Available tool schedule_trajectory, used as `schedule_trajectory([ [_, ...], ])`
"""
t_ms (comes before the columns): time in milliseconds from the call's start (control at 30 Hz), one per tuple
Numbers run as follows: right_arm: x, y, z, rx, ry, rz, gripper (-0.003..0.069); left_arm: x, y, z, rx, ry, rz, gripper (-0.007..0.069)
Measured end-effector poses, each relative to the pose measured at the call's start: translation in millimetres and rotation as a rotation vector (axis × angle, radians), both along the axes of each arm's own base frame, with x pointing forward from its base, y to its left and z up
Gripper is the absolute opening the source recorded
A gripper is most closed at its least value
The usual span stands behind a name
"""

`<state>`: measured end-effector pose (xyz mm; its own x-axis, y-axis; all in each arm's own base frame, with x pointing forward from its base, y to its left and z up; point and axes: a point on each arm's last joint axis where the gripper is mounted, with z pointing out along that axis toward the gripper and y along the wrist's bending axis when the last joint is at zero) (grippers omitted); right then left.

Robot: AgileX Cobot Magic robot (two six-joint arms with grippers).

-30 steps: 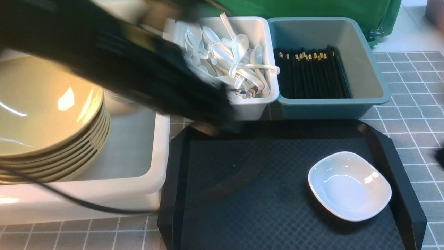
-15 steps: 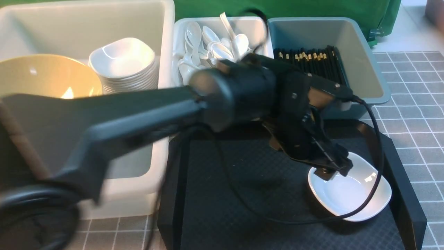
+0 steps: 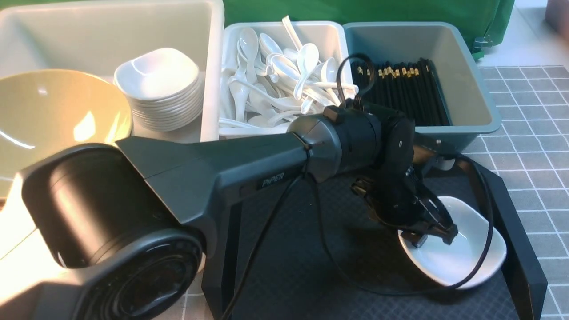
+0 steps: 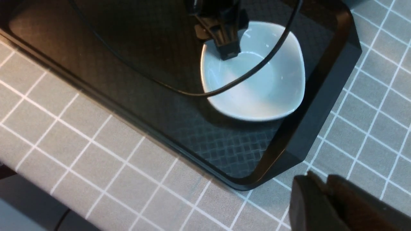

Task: On grey table put chopsticks spoon bowls plates into blue grey white boxes.
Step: 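Grasp the small white bowl on the black tray by its rim with the left gripper, then place the white bowl into the white bin with the other dishes with the left gripper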

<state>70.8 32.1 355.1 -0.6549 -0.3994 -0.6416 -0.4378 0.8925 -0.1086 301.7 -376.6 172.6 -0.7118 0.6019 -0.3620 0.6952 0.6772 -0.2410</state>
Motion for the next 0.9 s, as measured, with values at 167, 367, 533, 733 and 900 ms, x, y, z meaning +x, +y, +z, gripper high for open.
schedule_trajectory([
  [167,4.4,5.3,3.8,0.039,-0.044,0.019,0.0097,0.4,14.5,46.2,0.045,-0.076,-0.048,0.0011],
  [367,29.1,36.3,17.3,0.058,-0.023,0.105,0.0097,16.9,83.1,151.3,0.032,-0.274,0.042,0.0001],
  [533,59.6,74.8,31.8,0.099,-0.034,0.222,0.0097,20.5,187.5,245.1,-0.042,-0.452,0.264,0.0001],
  [733,86.4,111.5,39.4,0.155,-0.032,0.319,0.0097,23.5,308.8,268.9,0.031,-0.494,0.57,0.0001],
  [900,95.4,129.5,32.0,0.14,-0.009,0.361,0.0097,38.9,361.9,249.4,0.028,-0.454,0.726,0.0001],
])
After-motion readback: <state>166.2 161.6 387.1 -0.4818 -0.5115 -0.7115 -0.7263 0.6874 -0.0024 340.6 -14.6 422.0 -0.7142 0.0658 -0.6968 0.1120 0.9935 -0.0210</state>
